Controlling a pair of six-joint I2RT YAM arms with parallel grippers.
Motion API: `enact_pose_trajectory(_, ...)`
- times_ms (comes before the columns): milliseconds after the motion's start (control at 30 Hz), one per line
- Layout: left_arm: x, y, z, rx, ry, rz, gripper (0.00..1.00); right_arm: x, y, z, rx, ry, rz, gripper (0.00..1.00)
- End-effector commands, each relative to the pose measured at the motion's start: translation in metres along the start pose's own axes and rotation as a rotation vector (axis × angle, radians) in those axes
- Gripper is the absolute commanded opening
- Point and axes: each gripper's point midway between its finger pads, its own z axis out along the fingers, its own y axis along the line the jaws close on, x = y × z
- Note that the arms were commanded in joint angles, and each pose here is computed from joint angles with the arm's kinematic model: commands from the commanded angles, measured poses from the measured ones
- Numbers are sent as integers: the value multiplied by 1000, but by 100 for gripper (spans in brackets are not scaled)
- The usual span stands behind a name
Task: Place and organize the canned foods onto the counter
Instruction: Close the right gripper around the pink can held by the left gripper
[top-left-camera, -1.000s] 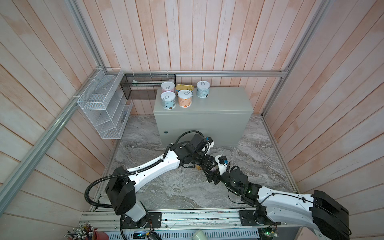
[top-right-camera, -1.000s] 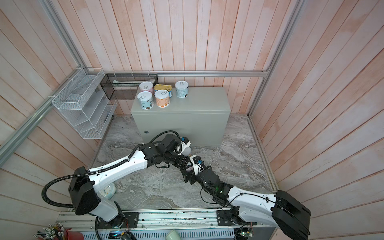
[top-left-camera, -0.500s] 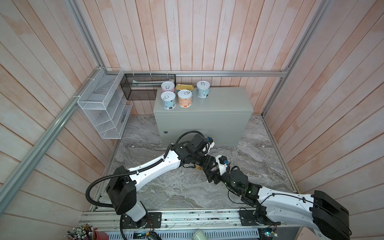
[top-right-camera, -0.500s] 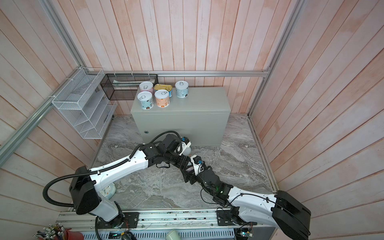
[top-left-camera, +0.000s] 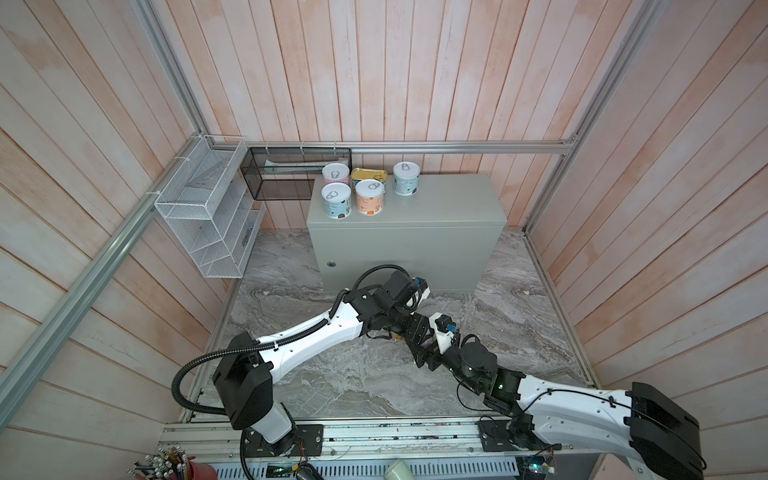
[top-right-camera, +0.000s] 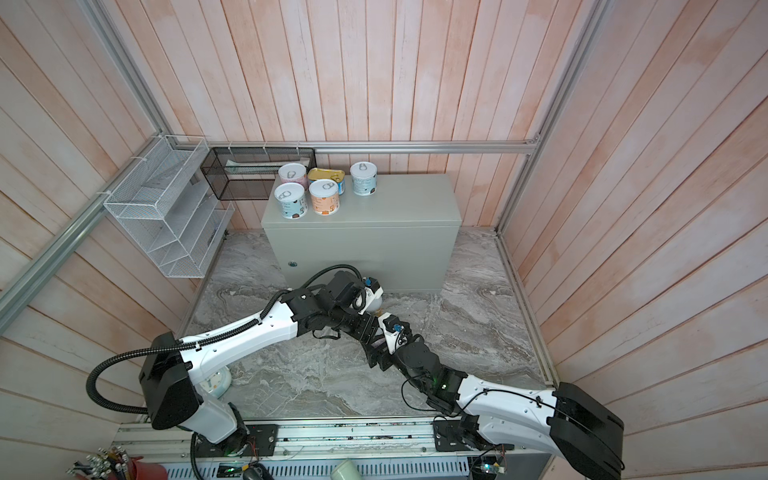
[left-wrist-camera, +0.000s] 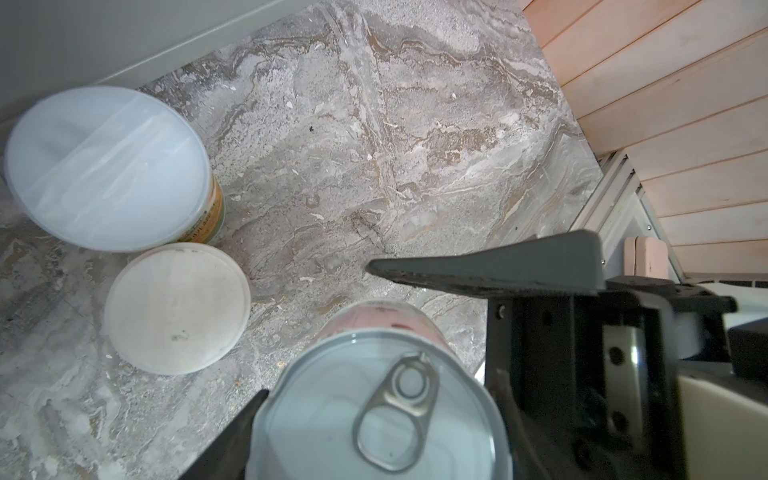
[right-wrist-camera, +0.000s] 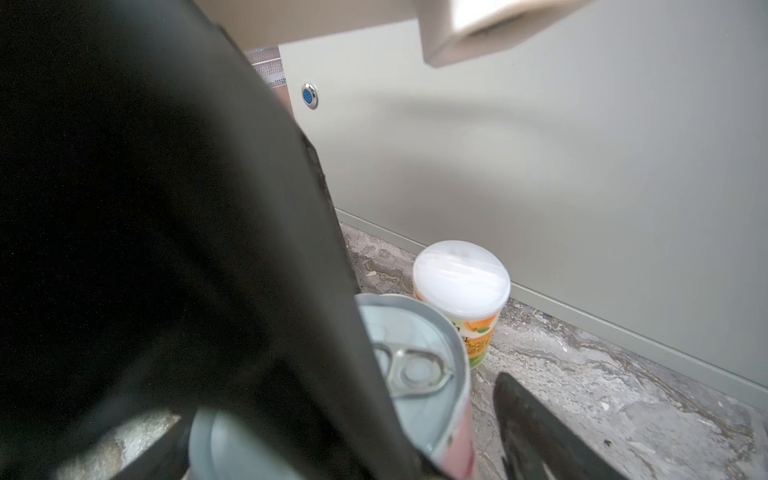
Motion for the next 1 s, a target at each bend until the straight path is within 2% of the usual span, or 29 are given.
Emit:
enact_pose_trajectory(0, 1, -13, -12, 42, -12, 26, 41, -2, -10, 1, 62, -10, -24, 92)
enact_pose_trajectory(333, 2, -15, -15, 72, -22, 11, 41, -12, -13, -8, 67, -80, 22, 72)
enact_pose_trajectory(700, -1, -19, -21, 155, -49, -26, 43, -28, -27, -31, 98, -188, 105, 70)
enact_pose_trajectory(800, -2, -19, -21, 155, -53, -30, 49, -29, -30, -33, 107, -194, 110, 70)
enact_pose_trajectory(867, -2, -17, -21, 144, -56, -36, 59, -28, -31, -33, 113, -193, 114, 70)
enact_pose_trajectory(967, -2, -7, -19, 118, -58, -55, 65, -28, -32, -34, 119, -196, 121, 69)
